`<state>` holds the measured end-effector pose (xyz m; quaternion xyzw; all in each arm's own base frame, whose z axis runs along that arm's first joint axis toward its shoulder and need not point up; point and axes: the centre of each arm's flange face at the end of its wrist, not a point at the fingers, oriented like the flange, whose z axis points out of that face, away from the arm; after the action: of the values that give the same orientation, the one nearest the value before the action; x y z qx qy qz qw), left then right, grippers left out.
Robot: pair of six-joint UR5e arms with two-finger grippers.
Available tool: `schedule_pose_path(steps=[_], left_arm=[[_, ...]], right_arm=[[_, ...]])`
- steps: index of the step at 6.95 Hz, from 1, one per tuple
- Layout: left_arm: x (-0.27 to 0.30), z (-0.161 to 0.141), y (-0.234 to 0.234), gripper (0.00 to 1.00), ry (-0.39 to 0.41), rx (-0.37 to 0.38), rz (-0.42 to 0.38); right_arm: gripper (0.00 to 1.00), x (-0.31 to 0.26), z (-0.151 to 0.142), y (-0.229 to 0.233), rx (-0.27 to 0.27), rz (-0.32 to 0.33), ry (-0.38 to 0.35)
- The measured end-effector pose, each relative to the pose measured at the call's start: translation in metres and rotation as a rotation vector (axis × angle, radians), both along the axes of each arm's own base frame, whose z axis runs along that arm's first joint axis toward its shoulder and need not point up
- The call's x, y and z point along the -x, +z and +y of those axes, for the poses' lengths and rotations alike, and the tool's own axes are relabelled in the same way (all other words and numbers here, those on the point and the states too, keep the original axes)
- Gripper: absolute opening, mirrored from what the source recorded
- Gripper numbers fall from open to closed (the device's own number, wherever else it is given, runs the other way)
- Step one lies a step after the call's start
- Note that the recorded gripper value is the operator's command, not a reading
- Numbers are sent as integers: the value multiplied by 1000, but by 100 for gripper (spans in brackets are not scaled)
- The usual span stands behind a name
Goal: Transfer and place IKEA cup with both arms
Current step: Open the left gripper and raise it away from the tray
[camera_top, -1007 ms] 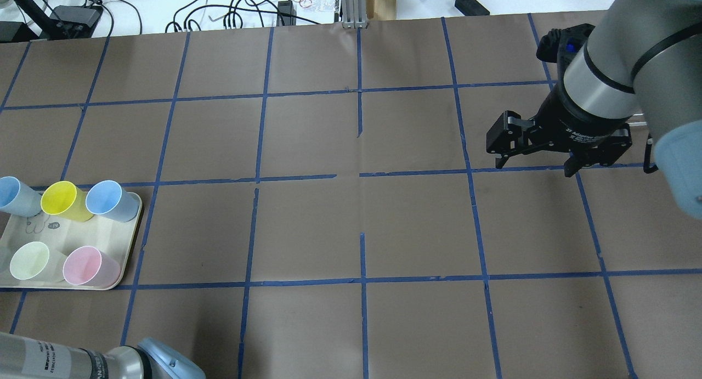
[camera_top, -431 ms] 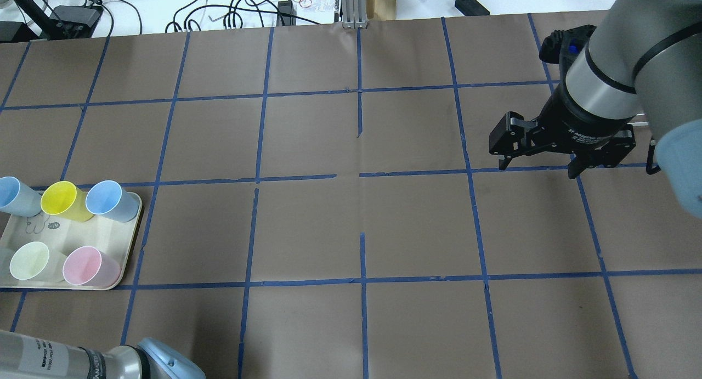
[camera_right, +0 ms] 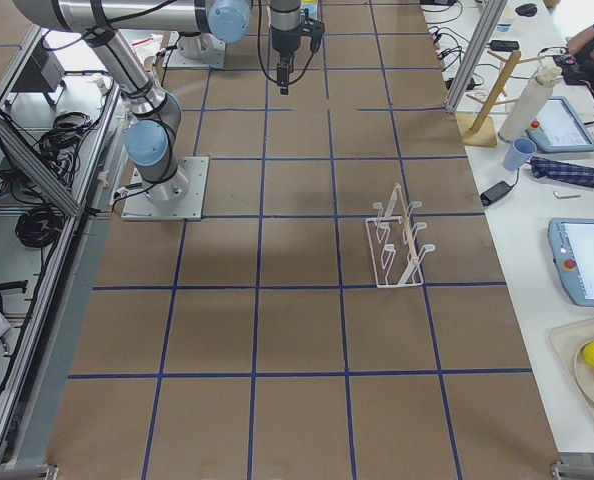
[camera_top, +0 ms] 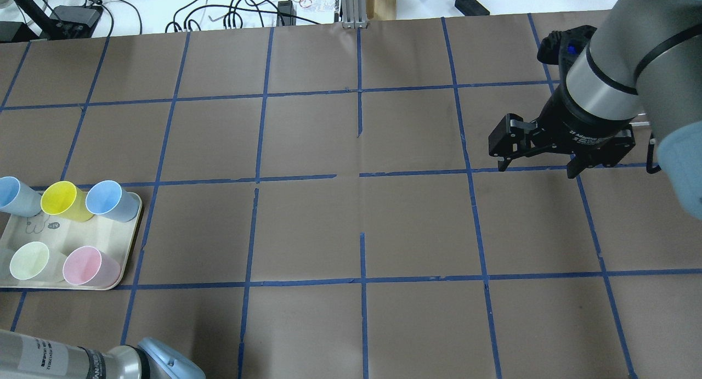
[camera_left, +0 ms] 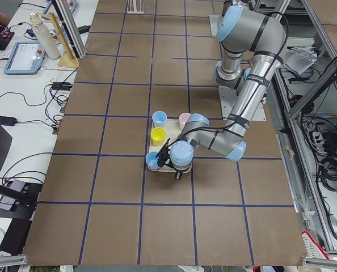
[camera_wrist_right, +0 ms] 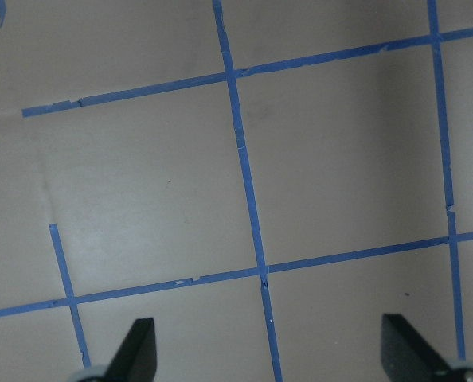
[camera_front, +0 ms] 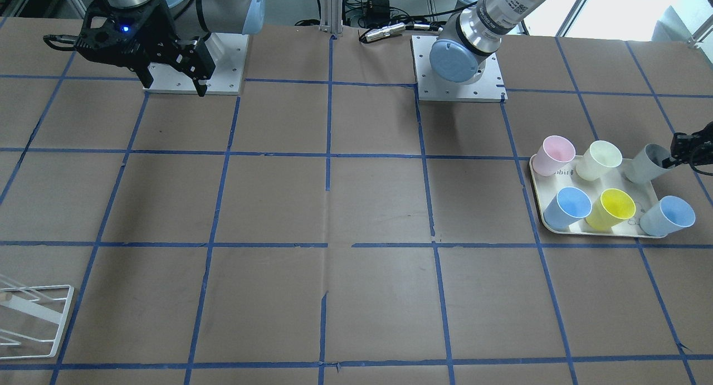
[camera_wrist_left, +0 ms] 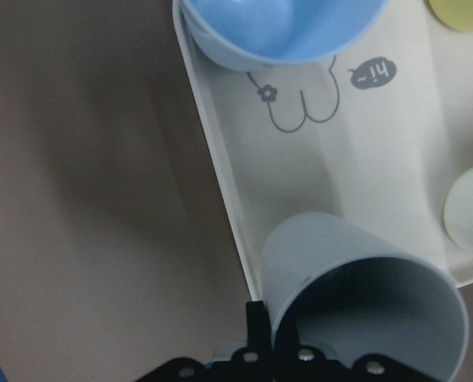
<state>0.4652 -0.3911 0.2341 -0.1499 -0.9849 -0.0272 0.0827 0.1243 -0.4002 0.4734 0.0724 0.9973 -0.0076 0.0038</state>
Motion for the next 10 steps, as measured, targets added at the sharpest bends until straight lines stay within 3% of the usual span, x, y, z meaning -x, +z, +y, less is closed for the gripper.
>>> schedule_pose_path(steps=[1,2,5,7,9,10], left_arm=[[0,0,-1,62,0,-1,2],[0,0,-2,73,0,-2,3],[0,-1,10,80,0,-8,-17],[11,-21,59,84,-2,-23,-6],[79,-83,136,89,-16,-30,-43],[137,-116,169,99,-44,-9,-79]], right_arm=[[100,0,0,0,0,3,14],[100,1,1,1,0,6,20],[100,1,1,1,1,9,23],[100,1,2,2,2,10,27],[100,1,2,2,3,12,35],[100,1,2,2,3,11,36]])
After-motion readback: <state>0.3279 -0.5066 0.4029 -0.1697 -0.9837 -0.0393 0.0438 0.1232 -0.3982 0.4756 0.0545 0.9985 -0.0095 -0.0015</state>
